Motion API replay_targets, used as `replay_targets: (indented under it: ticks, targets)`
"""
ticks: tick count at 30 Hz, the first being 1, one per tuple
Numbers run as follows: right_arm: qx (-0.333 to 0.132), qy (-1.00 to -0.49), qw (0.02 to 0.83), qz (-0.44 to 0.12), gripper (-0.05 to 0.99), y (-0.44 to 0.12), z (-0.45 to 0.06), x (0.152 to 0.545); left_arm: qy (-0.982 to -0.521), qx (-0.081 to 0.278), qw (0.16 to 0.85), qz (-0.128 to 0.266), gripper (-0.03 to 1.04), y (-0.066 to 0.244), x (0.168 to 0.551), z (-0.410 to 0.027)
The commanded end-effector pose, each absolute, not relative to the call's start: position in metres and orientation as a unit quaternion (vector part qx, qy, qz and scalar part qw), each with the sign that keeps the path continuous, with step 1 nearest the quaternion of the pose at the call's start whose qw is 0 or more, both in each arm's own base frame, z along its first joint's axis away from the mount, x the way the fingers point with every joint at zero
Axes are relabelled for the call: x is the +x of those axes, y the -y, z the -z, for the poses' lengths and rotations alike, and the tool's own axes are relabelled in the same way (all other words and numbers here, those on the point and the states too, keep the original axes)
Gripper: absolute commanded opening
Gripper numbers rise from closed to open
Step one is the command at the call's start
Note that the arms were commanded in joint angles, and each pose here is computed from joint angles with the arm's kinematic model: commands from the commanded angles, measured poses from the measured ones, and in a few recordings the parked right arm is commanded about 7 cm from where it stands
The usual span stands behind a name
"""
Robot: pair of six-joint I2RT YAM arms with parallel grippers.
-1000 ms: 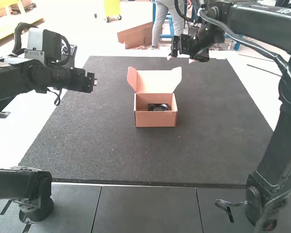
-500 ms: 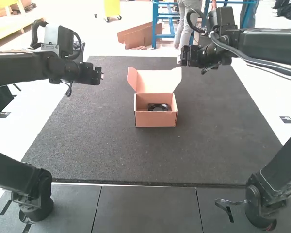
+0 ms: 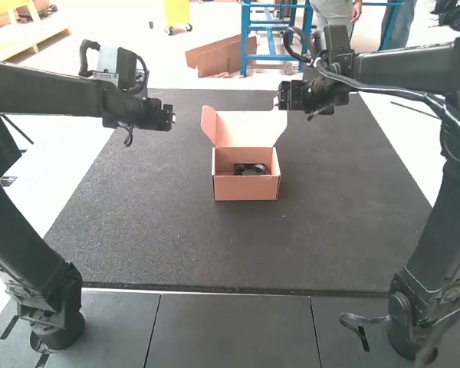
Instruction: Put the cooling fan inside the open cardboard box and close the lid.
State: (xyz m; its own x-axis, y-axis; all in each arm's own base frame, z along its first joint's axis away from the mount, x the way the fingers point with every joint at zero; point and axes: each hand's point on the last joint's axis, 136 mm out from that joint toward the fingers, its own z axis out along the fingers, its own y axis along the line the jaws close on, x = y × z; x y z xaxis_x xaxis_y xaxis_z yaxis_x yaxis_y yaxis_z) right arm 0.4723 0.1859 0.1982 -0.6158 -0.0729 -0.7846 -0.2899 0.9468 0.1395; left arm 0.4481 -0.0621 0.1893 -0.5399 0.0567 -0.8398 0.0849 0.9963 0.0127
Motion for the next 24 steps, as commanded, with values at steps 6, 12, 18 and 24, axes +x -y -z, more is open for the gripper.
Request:
replay_targets:
  ticks: [6, 12, 18, 24]
  targets:
    - [-0.093, -0.883, 0.444, -0.124, 0.89, -0.183, -0.213, 0.507, -0.866, 0.037, 0.497, 0.040, 0.97, 0.079, 0.488, -0.198]
    - [-0.104, -0.896, 0.412, -0.130, 0.89, -0.192, -0.196, 0.518, -0.866, 0.039, 0.496, 0.056, 0.97, 0.087, 0.505, -0.191]
    - [-0.102, -0.902, 0.397, -0.135, 0.89, -0.194, -0.185, 0.532, -0.866, 0.041, 0.493, 0.065, 0.97, 0.092, 0.519, -0.181]
    - [-0.093, -0.901, 0.403, -0.134, 0.89, -0.189, -0.185, 0.547, -0.866, 0.054, 0.488, 0.090, 0.97, 0.112, 0.524, -0.177]
